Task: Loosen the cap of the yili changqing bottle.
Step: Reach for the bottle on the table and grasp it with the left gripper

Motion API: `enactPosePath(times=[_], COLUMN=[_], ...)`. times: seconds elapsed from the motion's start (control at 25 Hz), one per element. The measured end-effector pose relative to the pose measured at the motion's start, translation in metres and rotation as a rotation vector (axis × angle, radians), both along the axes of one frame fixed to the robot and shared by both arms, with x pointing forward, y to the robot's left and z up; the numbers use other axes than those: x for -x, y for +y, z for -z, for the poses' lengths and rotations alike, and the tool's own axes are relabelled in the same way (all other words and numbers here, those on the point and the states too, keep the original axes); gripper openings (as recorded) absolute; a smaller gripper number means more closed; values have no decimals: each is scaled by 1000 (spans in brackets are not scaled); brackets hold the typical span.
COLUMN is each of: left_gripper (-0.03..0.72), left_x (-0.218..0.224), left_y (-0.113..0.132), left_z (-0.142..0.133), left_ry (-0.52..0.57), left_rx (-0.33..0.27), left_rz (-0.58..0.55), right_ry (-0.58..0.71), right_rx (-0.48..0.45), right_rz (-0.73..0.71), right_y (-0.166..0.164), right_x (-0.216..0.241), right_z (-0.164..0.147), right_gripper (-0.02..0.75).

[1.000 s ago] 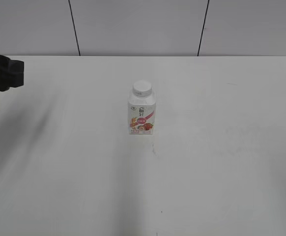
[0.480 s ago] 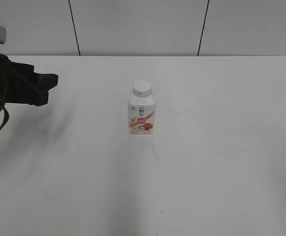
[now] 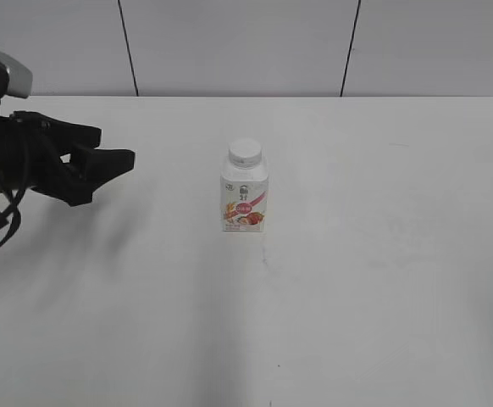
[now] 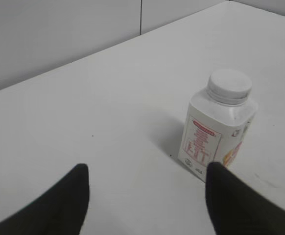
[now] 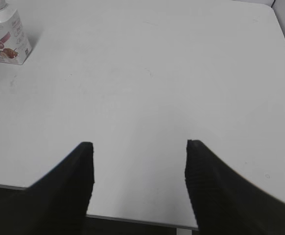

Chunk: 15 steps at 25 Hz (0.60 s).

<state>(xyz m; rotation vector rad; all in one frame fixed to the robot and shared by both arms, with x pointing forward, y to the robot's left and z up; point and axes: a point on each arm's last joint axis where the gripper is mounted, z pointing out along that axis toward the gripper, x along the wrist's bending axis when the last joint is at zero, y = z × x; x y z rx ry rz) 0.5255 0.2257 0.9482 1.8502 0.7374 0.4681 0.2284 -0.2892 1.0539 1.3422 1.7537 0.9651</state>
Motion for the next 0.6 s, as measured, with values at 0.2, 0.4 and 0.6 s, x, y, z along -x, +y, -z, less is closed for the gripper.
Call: enactPosePath(times=[0.2,0.4,0.6], left_gripper=[567,585,586], left_x=[-17,-35,-51], left_y=[-6,-10,-16], left_z=[8,27,40], left_ry=[93,142,137], left_rx=[16,-19,-26], left_rz=[76,168,283], right_ry=[0,0,0], right_rx=[0,0,0], right_rz=[0,0,0], right_y=[0,0,0], right_x=[0,0,0], right_z=[0,0,0], right_gripper=[473,473,473])
